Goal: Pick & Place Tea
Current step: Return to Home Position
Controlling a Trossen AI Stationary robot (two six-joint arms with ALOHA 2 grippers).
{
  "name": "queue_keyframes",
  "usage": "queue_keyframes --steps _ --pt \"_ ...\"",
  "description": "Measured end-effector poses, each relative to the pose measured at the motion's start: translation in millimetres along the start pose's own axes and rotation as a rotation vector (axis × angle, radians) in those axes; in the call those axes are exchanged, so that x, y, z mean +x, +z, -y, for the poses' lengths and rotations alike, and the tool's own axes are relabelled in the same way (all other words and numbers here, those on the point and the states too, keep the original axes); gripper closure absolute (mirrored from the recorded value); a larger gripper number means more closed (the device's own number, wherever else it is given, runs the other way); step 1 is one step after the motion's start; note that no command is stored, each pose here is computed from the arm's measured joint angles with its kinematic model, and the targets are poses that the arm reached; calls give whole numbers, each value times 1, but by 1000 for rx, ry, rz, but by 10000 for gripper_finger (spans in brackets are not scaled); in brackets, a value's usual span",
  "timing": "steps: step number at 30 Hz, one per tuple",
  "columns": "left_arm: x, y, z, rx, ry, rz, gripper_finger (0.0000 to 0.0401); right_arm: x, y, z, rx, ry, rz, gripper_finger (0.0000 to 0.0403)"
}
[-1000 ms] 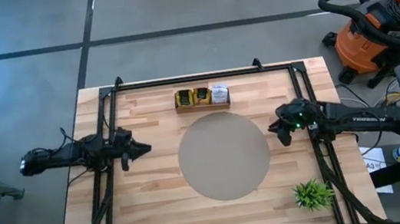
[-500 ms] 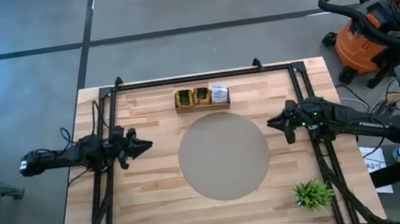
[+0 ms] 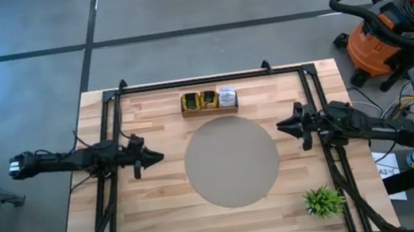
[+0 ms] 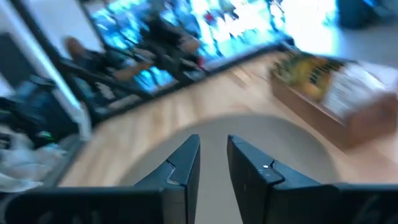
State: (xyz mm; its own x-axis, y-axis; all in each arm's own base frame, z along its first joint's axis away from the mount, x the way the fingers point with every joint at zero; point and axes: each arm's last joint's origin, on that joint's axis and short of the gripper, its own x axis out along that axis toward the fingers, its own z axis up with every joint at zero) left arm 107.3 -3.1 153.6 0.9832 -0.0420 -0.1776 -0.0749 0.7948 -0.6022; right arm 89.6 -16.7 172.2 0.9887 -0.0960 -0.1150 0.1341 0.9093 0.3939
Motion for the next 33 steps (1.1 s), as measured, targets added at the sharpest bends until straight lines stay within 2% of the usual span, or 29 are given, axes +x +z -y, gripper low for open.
queue_keyframes --steps 4,12,15,21,27,33 --pt "3 -3 -2 -1 29 -37 346 6 -5 -7 -24 147 115 319" --pt "5 -5 -4 -2 48 -64 346 5 -7 -18 -35 261 91 318" --pt "5 -5 -4 -2 48 -64 346 5 -8 -20 -41 356 49 323" --pt "5 -5 -4 -2 48 -65 346 0 -7 -29 -8 637 -44 334" --pt "5 -5 -4 -2 47 -65 346 -4 -6 -35 -20 796 -78 337" --pt "5 -5 -4 -2 47 -65 346 -9 -11 -47 71 935 -179 325"
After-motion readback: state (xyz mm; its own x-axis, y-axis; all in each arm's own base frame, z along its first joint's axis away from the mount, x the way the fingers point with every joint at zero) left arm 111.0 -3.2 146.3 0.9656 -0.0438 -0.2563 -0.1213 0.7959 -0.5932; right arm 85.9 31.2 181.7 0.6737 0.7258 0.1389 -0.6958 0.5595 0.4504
